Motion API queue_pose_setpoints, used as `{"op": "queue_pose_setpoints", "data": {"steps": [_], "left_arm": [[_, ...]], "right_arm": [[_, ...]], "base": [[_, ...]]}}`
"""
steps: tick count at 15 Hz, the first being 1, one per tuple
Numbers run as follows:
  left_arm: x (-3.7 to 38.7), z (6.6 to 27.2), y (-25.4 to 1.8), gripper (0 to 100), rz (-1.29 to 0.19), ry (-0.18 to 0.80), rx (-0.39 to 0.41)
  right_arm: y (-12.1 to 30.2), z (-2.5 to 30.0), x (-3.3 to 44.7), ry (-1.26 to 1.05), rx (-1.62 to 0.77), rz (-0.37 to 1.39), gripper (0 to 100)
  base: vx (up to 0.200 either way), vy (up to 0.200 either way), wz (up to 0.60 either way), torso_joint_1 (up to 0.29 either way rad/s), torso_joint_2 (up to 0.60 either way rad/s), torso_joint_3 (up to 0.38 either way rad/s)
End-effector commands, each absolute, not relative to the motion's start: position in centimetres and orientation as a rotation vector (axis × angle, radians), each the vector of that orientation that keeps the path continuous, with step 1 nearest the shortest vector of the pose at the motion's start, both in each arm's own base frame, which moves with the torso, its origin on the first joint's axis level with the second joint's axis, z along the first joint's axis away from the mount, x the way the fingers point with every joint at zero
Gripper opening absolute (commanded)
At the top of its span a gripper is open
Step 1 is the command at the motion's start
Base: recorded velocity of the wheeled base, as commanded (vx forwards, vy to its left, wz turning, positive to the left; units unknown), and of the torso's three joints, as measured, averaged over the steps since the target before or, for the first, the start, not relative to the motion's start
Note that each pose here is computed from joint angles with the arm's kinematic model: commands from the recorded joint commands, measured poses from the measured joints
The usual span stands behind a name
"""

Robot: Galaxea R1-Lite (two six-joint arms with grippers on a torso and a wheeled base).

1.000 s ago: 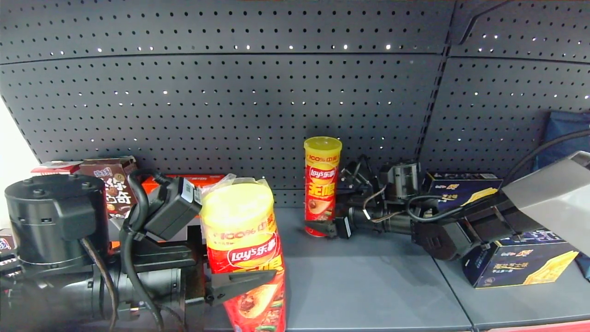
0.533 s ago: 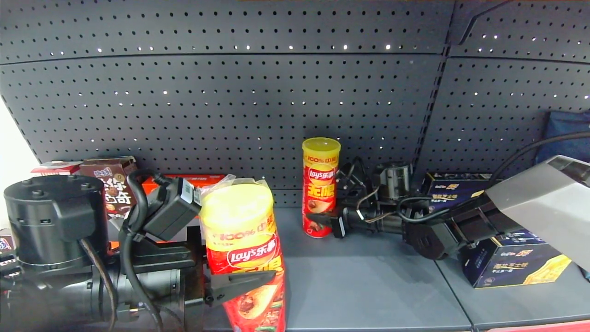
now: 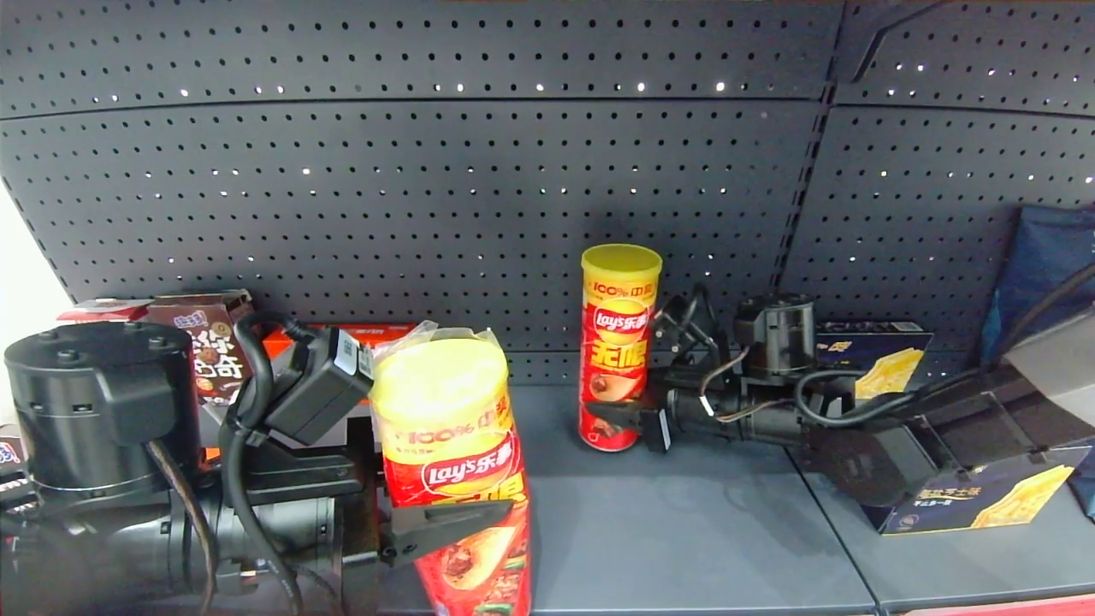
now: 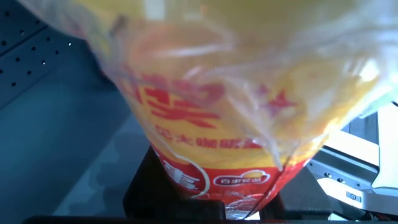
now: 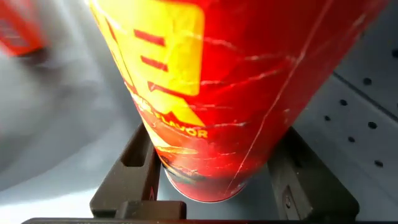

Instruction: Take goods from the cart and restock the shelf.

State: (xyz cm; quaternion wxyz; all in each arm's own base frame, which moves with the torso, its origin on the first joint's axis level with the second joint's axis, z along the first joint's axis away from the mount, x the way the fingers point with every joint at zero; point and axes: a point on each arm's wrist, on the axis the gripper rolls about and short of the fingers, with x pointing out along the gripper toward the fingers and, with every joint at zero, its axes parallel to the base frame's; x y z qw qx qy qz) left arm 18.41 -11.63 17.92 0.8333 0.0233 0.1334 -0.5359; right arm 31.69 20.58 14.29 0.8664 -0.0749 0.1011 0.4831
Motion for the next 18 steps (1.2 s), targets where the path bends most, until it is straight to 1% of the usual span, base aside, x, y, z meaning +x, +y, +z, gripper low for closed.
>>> {"op": "queue_pose_setpoints", "data": {"steps": [1,3,4,5,9,14,18], "left_arm": [[18.5,17.9,-11.7,0,-1.136,0.283,0.05],[18.5,17.9,-11.7,0,-1.136,0.284,0.049],[18.4,17.9,-11.6,0,-1.135,0.285,0.048],[18.4,17.9,-11.7,0,-1.136,0.287,0.048],[18.4,17.8,-11.7,0,-1.136,0.289,0.049],[18.3,17.9,-11.7,0,-1.133,0.289,0.05],[18.4,17.9,-11.7,0,-1.133,0.289,0.05]], "right_arm": [[19.5,16.3,28.6,0.168,-0.157,1.031,0],[19.4,16.8,25.5,0.159,-0.162,1.077,0],[19.3,16.9,25.0,0.161,-0.161,1.084,0],[19.3,16.5,23.4,0.182,-0.172,1.076,0],[19.1,14.9,20.7,0.194,-0.169,1.086,0],[18.2,12.7,18.9,0.228,-0.159,1.091,0],[18.4,12.0,19.2,0.241,-0.158,1.09,0]], "base": [[0.0,0.0,0.0,0.0,0.0,0.0],[0.0,0.0,0.0,0.0,0.0,0.0],[0.0,0.0,0.0,0.0,0.0,0.0],[0.0,0.0,0.0,0.0,0.0,0.0],[0.0,0.0,0.0,0.0,0.0,0.0],[0.0,0.0,0.0,0.0,0.0,0.0],[0.0,0.0,0.0,0.0,0.0,0.0]]}}
